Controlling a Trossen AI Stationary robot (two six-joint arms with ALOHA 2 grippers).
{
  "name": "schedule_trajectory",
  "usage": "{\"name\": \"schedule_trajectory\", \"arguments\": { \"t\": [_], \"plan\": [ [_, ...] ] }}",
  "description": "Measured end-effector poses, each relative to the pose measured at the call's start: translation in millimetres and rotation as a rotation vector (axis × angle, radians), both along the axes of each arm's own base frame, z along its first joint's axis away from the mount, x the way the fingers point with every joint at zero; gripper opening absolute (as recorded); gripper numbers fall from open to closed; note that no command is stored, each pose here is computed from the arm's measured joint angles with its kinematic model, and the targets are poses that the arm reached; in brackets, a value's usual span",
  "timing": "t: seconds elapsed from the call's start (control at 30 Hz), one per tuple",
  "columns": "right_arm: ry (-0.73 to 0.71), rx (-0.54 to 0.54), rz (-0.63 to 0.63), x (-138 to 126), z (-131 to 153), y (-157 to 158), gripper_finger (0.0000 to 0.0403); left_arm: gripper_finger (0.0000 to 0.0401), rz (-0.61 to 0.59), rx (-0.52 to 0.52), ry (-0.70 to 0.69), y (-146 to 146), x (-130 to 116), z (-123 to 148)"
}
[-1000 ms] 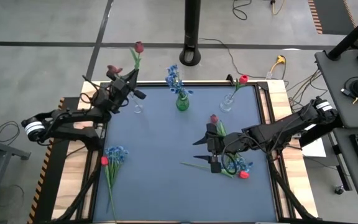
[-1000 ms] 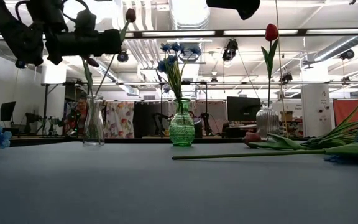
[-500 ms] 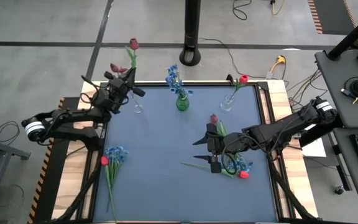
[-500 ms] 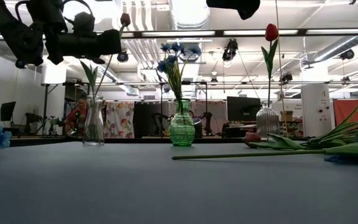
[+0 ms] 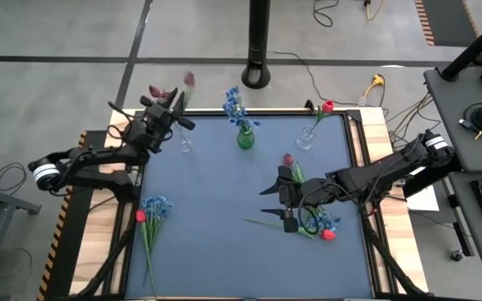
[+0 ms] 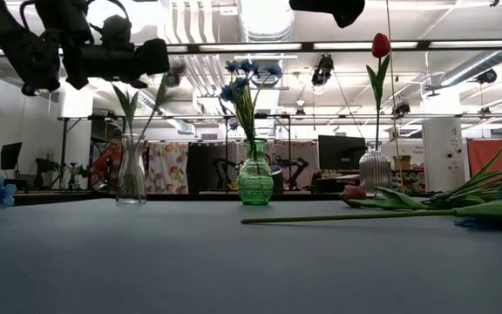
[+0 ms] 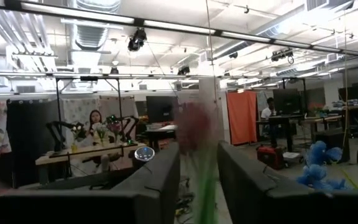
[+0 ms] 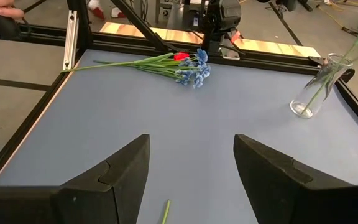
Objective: Sort flowers into vase by color
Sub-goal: Put the left red flower into the left transparent vase, then put the right pink flower into the right transparent vase
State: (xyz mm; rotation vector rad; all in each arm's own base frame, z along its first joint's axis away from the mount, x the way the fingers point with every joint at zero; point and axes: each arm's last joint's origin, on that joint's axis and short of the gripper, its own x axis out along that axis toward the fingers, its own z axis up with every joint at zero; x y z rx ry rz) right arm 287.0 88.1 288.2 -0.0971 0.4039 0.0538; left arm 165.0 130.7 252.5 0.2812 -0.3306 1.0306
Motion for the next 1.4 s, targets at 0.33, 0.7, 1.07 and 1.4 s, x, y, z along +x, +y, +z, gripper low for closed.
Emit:
{"name": "schedule_trajectory", "arguments": {
  "t": [0.33, 0.7, 1.07, 1.4],
  "plan": [
    [0.000, 0.000, 0.000, 0, 0, 0, 0.0224, 0.0138, -0.041, 0.038, -0.053, -13, -3, 12],
    [0.001, 0.010, -0.004, 0, 0, 0, 0.0224, 0.0148, -0.251, 0.087, -0.120, -51, 3, 27],
    [0.117, 0.198, -0.132, -5, -10, -3, 0.0224, 0.0149, -0.616, 0.032, 0.134, -132, 28, 9],
    [0.459, 0.256, -0.200, -25, -35, -7, 0.0224, 0.0149, -0.473, -0.081, 0.419, -201, 14, -19]
  ]
}}
